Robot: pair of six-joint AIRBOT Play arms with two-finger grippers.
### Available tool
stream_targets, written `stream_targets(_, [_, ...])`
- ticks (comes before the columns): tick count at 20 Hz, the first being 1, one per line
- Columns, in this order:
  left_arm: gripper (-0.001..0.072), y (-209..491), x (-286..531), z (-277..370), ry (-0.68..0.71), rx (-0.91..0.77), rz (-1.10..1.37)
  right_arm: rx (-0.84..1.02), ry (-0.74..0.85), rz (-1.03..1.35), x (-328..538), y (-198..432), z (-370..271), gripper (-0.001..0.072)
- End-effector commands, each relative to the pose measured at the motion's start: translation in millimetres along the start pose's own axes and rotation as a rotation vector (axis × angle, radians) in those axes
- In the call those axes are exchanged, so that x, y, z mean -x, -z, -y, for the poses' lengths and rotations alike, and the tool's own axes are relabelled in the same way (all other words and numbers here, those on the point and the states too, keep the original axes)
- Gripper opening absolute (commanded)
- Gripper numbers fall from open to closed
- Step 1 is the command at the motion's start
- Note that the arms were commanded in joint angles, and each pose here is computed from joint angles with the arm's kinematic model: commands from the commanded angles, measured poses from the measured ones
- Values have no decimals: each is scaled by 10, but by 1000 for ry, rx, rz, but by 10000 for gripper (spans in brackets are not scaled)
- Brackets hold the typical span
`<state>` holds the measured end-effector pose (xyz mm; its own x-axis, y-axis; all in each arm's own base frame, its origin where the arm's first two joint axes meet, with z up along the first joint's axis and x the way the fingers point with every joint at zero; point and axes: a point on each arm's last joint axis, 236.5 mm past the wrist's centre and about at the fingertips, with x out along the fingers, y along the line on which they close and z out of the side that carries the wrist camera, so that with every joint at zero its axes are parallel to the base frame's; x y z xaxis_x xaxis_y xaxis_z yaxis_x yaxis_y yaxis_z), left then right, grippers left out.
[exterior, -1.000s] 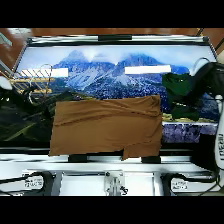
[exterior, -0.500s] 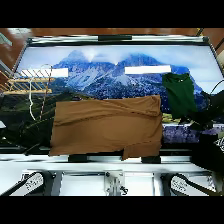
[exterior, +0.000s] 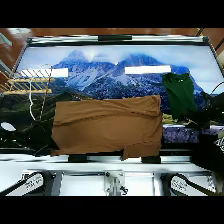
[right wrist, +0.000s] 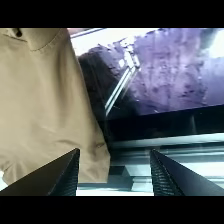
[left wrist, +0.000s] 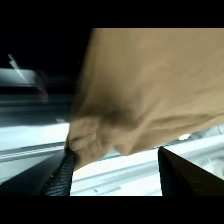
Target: Fold the shirts.
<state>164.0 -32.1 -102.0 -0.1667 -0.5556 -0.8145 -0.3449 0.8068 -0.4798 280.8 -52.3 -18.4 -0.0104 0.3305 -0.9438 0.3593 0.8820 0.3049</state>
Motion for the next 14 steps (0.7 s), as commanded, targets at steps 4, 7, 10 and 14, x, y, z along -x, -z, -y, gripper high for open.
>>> stream_targets(4, [61,-150,-119,170,30,-6,31,-11,-37,-147,-381,472,27,550])
stream_targets(7, [30,-169,-101,170,28,-13,38,1,-100,-172,-618,804,-63,550])
stream_targets(10, [29,-225,-46,189,25,-33,57,-4,-128,-157,-762,999,-112,549])
stream_targets(14, [29,-234,-37,193,25,-40,60,98,-85,-204,-1044,1272,-226,549])
